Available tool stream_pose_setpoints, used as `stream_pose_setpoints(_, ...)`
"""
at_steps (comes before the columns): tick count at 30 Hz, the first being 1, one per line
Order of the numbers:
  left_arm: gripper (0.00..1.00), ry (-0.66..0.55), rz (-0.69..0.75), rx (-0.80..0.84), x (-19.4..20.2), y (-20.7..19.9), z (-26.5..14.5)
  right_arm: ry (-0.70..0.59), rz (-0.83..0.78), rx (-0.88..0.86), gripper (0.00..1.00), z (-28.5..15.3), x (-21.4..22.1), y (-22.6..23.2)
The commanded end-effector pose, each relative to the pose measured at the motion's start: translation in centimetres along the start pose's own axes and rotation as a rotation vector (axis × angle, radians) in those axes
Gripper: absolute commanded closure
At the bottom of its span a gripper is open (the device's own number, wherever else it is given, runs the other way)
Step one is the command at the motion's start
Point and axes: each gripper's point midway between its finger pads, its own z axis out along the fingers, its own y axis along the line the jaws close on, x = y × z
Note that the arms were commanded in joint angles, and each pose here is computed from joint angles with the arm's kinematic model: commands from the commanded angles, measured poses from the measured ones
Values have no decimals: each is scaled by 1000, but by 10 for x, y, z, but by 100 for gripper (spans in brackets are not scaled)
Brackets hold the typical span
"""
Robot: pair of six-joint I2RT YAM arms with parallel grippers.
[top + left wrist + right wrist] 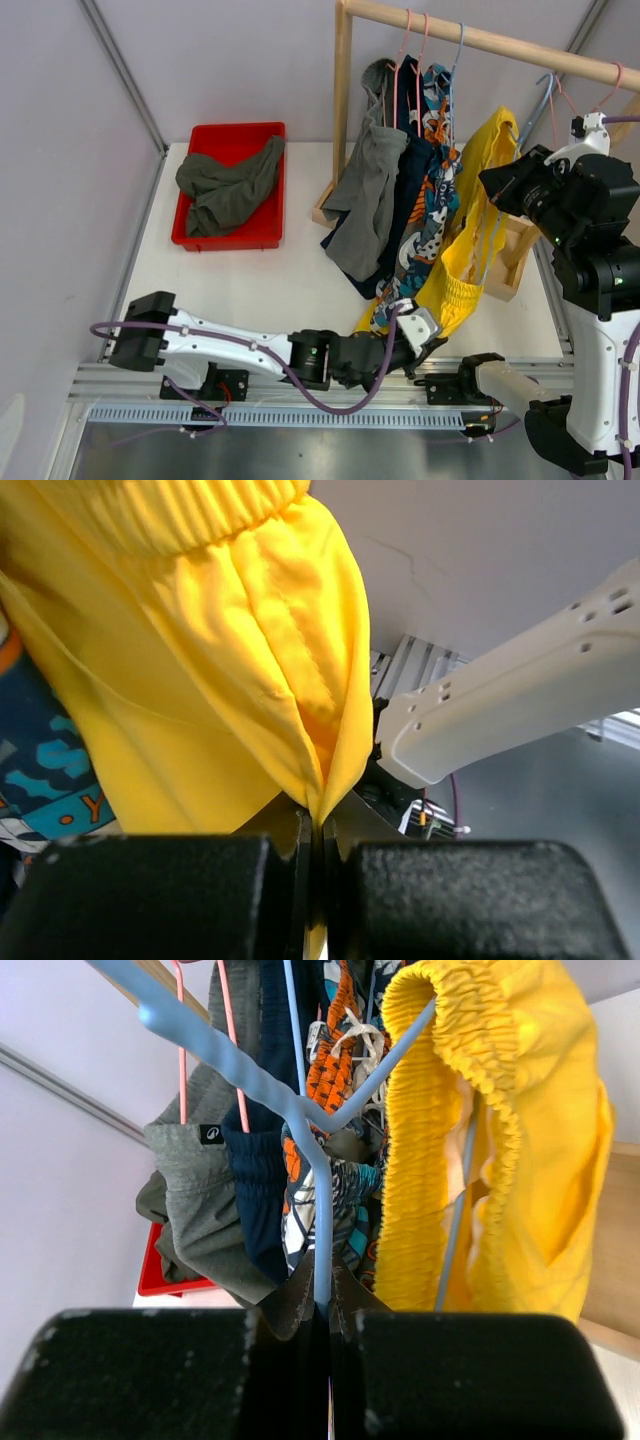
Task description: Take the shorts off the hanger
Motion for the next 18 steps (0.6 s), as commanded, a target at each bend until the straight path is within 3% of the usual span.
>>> stream_pose_setpoints(1,100,4,-26,57,-1,-31,8,-243,-41,-59,100,-14,-62,20)
stream_pose_setpoints(3,100,7,23,11,-2,-26,17,-213,-35,-83,100,-21,-55,24)
stream_pose_setpoints(5,100,-39,28,-40,-29,-21,27,-189,-29,-92,100,-28,-49,25)
stream_pose_setpoints(6,100,-9,54,-83,-21,-7,35,-148,-12,-87,100,-33,-38,23)
stream_pose_setpoints(12,100,-73,37,-267,-78,61,65,6,62,-149,100,-71,4,30)
stream_pose_setpoints(18,100,-79,25,-379,-115,119,88,77,100,-210,100,-101,12,45)
